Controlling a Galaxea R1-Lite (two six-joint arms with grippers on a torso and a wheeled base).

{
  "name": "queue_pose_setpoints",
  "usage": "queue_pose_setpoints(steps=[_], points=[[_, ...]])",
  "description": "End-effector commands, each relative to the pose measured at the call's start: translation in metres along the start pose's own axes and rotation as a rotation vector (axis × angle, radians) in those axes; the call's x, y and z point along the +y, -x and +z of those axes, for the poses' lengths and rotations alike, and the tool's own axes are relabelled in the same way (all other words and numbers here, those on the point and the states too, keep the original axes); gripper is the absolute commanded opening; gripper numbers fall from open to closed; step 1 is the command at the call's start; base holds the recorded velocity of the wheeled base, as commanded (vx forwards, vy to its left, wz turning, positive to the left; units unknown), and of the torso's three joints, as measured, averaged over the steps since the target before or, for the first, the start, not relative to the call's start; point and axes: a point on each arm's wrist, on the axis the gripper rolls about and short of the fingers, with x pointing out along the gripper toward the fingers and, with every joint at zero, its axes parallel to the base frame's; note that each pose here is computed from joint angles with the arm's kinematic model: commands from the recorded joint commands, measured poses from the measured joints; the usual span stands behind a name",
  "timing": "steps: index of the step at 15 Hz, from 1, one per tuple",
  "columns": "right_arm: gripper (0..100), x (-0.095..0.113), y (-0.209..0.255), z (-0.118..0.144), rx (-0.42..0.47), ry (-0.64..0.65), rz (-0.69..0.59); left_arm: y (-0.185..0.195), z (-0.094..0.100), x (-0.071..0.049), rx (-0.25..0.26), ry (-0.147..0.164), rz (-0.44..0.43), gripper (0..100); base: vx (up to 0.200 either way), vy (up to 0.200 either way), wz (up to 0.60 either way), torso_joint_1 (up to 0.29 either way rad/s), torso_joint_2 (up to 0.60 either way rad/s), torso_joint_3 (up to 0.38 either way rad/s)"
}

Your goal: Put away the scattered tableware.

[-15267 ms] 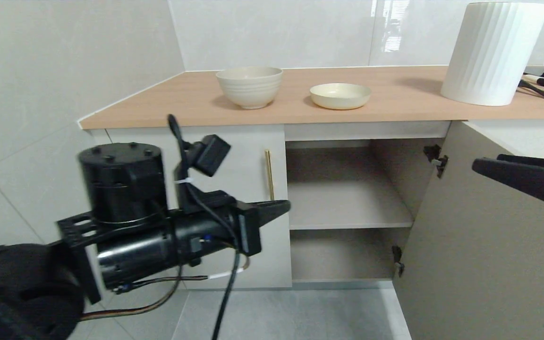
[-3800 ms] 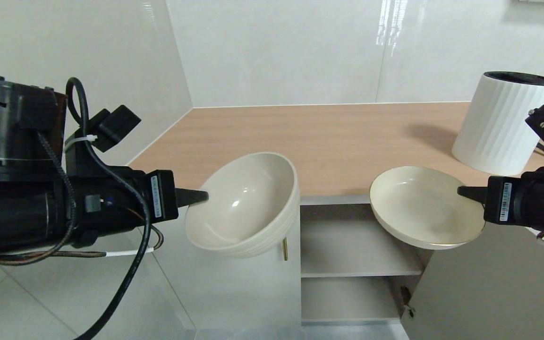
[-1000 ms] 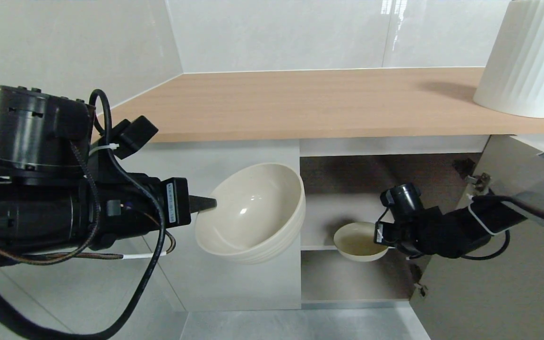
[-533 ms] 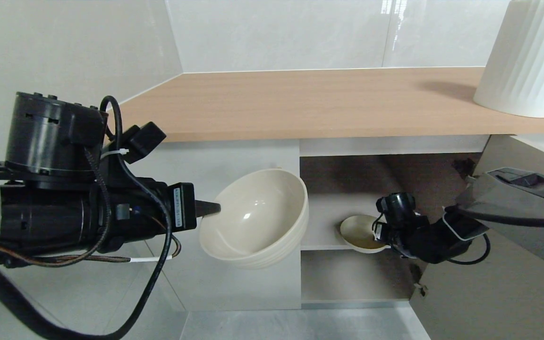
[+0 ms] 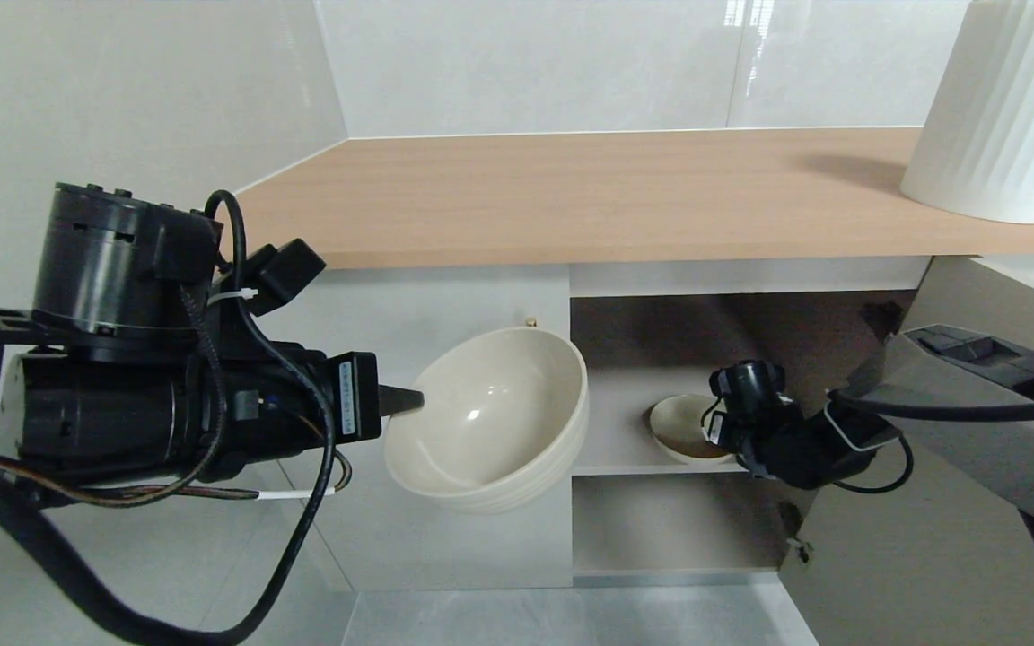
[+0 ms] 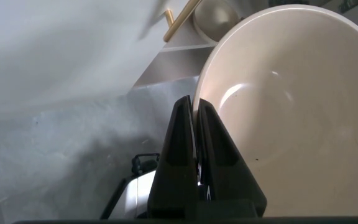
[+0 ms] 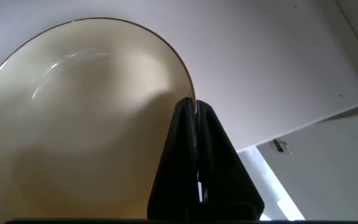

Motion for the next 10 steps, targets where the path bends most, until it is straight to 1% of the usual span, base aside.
queue_pose_setpoints(steps=[1,8,9,10], points=[[0,0.0021,-0.0039,-0.0008,-0.004,-0.002,0.001,-0.0022,-0.0014,0.0008,0.009,0.001,0.003,0,0.0,0.0,0.0,0.0,0.0,0.0],[0,0.0083,-0.0107,0.0039,-0.038,-0.015,-0.01,-0.0032,-0.0016,0.0011,0.012,0.001,0.005,0,0.0,0.0,0.0,0.0,0.0,0.0],[100,0.0086,-0.0107,0.0048,-0.043,-0.018,-0.013,-0.0032,-0.0016,0.0011,0.012,0.0,0.005,0,0.0,0.0,0.0,0.0,0.0,0.0],[100,0.0089,-0.0107,0.0055,-0.047,-0.022,-0.013,-0.0032,-0.0016,0.0011,0.012,0.0,0.005,0,0.0,0.0,0.0,0.0,0.0,0.0]])
